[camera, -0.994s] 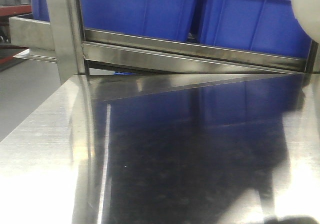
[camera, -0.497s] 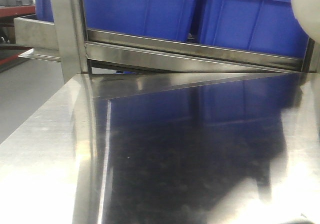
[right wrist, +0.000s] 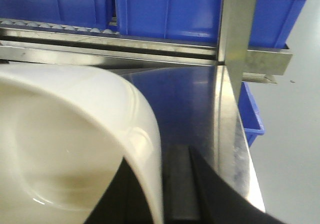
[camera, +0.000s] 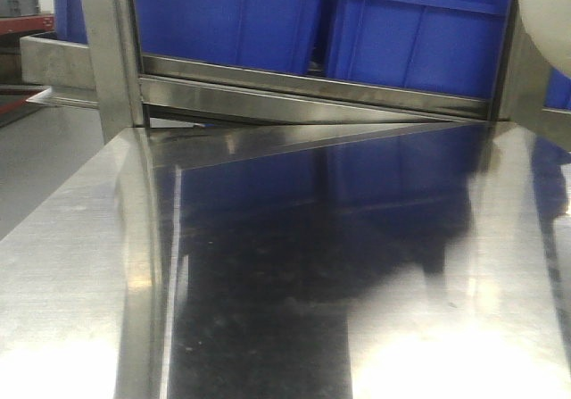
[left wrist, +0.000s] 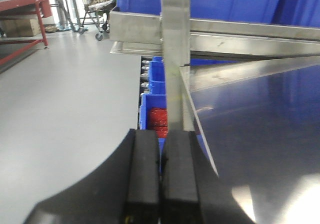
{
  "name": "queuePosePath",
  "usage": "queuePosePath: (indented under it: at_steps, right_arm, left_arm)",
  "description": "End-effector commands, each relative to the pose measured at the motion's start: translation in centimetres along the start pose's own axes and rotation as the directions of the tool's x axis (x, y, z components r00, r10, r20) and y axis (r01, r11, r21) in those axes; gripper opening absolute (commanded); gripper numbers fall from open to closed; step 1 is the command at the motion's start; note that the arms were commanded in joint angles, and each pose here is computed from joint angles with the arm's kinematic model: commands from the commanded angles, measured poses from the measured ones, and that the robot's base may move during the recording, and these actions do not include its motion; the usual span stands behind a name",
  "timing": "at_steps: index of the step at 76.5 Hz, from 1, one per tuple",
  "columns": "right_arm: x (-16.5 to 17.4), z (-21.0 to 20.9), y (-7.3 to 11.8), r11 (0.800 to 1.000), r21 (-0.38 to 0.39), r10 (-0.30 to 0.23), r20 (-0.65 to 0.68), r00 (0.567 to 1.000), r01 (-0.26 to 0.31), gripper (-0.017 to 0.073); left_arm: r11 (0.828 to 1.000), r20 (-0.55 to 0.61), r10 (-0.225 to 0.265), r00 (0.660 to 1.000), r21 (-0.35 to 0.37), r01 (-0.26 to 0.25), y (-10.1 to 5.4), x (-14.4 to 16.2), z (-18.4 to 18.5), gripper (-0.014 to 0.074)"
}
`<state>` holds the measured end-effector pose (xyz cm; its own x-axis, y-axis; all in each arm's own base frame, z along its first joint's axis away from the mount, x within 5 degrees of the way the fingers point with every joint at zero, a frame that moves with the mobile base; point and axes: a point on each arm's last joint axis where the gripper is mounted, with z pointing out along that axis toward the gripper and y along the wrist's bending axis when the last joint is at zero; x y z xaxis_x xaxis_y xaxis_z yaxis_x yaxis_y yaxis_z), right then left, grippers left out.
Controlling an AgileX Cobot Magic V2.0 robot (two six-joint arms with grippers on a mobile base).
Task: Move white bin to right shelf second layer
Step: 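Hold the lifted white bin in the right gripper above the table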
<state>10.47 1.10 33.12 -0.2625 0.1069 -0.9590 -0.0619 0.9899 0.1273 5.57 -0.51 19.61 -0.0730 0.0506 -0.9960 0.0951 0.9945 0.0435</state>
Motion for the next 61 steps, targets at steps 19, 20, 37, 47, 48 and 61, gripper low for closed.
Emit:
queuePosePath:
  at_steps: [19, 20, 37, 47, 48, 61]
  right_arm:
    - [-1.91, -0.46, 0.29, 1.000, -0.024, -0.006, 0.139, 0.990, 0.009, 0.0055]
    - [-1.91, -0.46, 0.29, 1.000, -0.024, -0.006, 0.139, 0.990, 0.009, 0.0055]
    - [-1.91, -0.46, 0.29, 1.000, -0.024, -0.006, 0.139, 0.990, 0.009, 0.0055]
    - [-1.91, -0.46, 0.29, 1.000, -0.024, -0.006, 0.139, 0.990, 0.009, 0.0055]
    - [-1.91, -0.46, 0.29, 1.000, -0.024, -0.006, 0.139, 0.990, 0.009, 0.0055]
    - [-1.91, -0.46, 0.29, 1.000, -0.024, -0.006, 0.139, 0.990, 0.009, 0.0055]
  left_arm:
    - [1.000, 0.065, -0.005, 0.998, 0.003, 0.005, -0.05, 0.37, 0.10, 0.0085]
    - [1.000, 0.065, -0.005, 0.998, 0.003, 0.005, -0.05, 0.37, 0.10, 0.0085]
    - [1.000, 0.065, -0.005, 0.998, 0.003, 0.005, -0.05, 0.37, 0.10, 0.0085]
    - [1.000, 0.065, -0.005, 0.998, 0.003, 0.005, -0.05, 0.37, 0.10, 0.0085]
    - [1.000, 0.065, -0.005, 0.998, 0.003, 0.005, -0.05, 0.37, 0.10, 0.0085]
    - [1.000, 0.065, -0.005, 0.998, 0.003, 0.005, -0.05, 0.37, 0.10, 0.0085]
